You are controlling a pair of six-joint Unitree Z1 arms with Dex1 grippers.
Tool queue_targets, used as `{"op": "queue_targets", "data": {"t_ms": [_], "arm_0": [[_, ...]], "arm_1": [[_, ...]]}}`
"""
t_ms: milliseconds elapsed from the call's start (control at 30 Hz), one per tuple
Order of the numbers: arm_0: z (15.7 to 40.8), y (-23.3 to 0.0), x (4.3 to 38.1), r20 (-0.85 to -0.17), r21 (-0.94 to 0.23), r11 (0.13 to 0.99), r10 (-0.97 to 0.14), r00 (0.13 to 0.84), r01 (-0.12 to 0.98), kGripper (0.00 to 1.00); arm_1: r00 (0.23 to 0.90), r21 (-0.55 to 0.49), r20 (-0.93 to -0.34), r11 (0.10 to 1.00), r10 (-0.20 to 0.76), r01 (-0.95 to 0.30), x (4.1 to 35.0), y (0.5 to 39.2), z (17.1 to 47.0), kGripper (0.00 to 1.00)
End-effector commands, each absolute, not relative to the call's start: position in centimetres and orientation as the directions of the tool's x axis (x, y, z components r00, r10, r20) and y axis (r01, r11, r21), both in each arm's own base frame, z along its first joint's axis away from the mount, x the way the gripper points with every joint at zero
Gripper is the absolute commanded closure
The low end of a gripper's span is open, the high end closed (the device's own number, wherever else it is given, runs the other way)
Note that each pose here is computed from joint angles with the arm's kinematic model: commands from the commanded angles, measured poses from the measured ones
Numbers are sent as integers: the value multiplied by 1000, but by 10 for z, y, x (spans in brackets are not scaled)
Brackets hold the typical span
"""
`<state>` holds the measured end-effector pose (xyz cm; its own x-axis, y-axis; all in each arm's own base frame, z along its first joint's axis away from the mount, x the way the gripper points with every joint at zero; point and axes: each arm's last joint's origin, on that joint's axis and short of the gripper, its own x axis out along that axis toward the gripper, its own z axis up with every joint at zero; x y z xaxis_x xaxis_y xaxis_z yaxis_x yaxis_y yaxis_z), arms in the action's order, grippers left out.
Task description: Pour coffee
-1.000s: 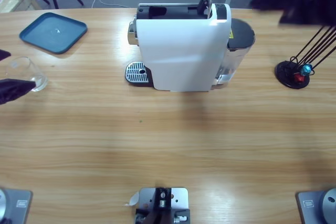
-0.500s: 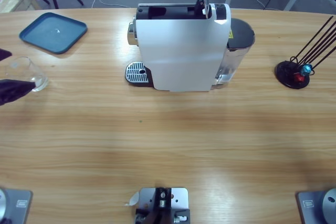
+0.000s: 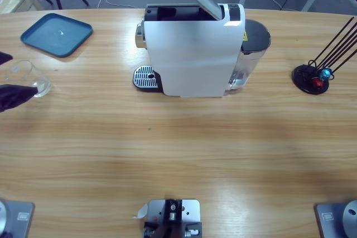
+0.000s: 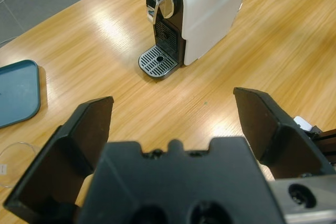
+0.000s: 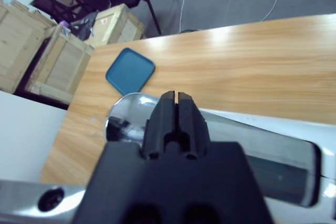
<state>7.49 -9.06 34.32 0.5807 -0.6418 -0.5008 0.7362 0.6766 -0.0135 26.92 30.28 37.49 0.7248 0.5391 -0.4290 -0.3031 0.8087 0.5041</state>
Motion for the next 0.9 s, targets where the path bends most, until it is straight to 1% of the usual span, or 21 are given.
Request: {"op": "queue_targets", "data": {"t_ms": [33,100,167,233,367,433,500,567,600,633,700,733,767,800,867,900], "arm_0": [[333,-87,70,-516,-27,664,-649,558,747,0],[333,-87,70,-519,-27,664,-648,557,747,0],[332,-87,70,-519,-28,664,-648,557,747,0],[332,-85,69,-516,-29,666,-649,559,745,0],[330,-84,68,-519,-29,666,-647,558,745,0],[329,-84,68,-524,-29,667,-645,556,745,0],[329,-85,68,-526,-29,667,-643,556,744,0],[328,-85,68,-528,-30,668,-642,556,743,0],[328,-85,69,-529,-29,671,-639,558,741,0],[327,-84,69,-531,-28,678,-633,564,735,0],[325,-81,71,-534,-36,709,-610,586,704,0],[325,-78,73,-533,-39,738,-586,611,674,0],[324,-76,74,-532,-31,762,-561,635,647,0],[324,-74,76,-530,-18,788,-529,662,615,0],[327,-66,82,-517,13,860,-430,740,510,0],[330,-59,84,-510,22,909,-349,786,417,0]], "arm_1": [[557,407,-636,845,535,-347,264,363,274,1000],[538,389,-663,854,520,-345,263,368,261,1000],[522,349,-708,879,475,-325,265,370,244,1000],[492,305,-762,903,422,-302,265,370,225,1000],[456,264,-810,923,370,-281,265,370,205,1000],[420,227,-849,939,321,-260,264,369,190,1000],[404,212,-865,946,298,-245,264,369,181,1000],[407,210,-865,948,294,-239,264,368,181,1000],[420,210,-858,947,298,-242,264,367,187,1000],[433,209,-846,941,311,-267,263,366,196,1000],[467,198,-801,902,375,-384,260,362,232,1000],[495,171,-763,869,415,-464,258,359,261,513],[525,145,-725,843,446,-517,253,352,287,68],[554,127,-682,823,478,-554,248,343,312,1],[572,153,-619,797,538,-584,233,323,351,0],[576,145,-609,791,545,-595,226,314,361,0]]}}
